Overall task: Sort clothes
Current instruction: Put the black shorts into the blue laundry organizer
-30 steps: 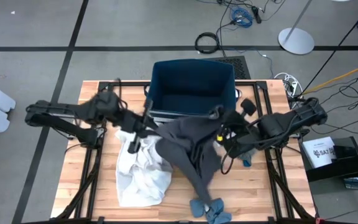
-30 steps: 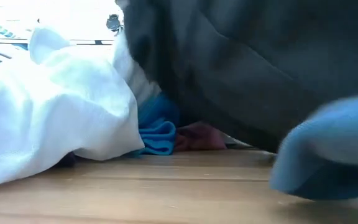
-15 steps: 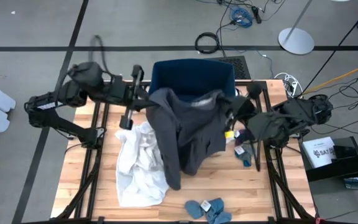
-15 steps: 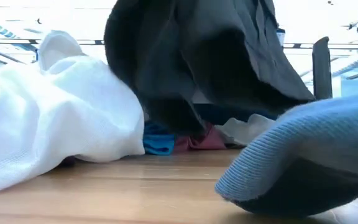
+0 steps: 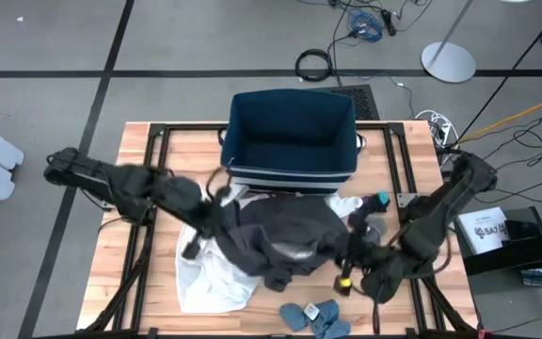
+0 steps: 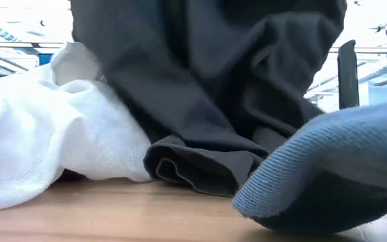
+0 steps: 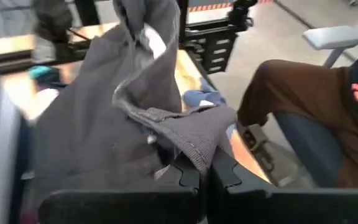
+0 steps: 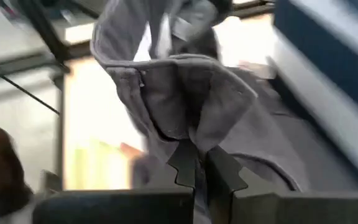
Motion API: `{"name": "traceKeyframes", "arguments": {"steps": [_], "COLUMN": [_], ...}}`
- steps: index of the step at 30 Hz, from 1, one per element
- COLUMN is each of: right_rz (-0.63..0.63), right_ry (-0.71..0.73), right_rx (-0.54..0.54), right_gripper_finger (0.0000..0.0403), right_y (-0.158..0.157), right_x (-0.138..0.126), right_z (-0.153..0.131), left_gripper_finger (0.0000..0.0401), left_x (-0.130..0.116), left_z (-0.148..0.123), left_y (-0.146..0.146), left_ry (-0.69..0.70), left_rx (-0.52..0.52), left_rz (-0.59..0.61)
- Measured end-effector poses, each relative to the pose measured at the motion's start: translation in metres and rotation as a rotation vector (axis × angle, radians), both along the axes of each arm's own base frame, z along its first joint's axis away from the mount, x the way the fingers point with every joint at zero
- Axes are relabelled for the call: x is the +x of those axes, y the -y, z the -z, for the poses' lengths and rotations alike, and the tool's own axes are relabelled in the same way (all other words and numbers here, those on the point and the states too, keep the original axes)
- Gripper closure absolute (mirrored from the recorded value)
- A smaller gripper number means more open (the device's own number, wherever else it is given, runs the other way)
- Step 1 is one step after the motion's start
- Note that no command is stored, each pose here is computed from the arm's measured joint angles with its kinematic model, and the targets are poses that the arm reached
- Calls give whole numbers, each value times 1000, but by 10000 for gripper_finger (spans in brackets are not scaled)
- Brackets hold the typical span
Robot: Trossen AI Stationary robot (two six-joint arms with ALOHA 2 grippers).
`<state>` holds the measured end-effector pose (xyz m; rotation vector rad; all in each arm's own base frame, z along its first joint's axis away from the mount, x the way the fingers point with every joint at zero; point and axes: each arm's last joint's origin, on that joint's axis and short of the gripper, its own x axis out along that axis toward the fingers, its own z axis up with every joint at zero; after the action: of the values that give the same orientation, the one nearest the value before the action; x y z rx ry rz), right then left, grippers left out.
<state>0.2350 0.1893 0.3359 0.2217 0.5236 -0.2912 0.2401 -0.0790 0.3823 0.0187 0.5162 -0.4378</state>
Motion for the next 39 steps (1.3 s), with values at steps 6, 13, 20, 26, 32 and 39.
{"name": "traceKeyframes", "arguments": {"steps": [6,13,20,26,32,39], "right_rz": [-23,25,-35,-81,-205,-319], "right_ry": [222,200,69,15,12,105], "right_rx": [72,0,-19,-135,-177,-240], "right_gripper_finger": [400,400,400,400,392,389], "right_y": [-8,8,24,40,50,53], "right_x": [31,61,87,98,106,114], "right_z": [46,75,107,113,110,100], "left_gripper_finger": [401,401,401,401,401,401], "left_x": [22,32,36,35,37,41], "left_z": [80,121,119,117,113,116], "left_y": [25,36,45,45,44,45], "left_ry": [73,73,172,218,267,271], "left_rx": [-110,-163,-128,-71,-76,-100], "left_rz": [24,16,-68,-215,-221,-231]}}
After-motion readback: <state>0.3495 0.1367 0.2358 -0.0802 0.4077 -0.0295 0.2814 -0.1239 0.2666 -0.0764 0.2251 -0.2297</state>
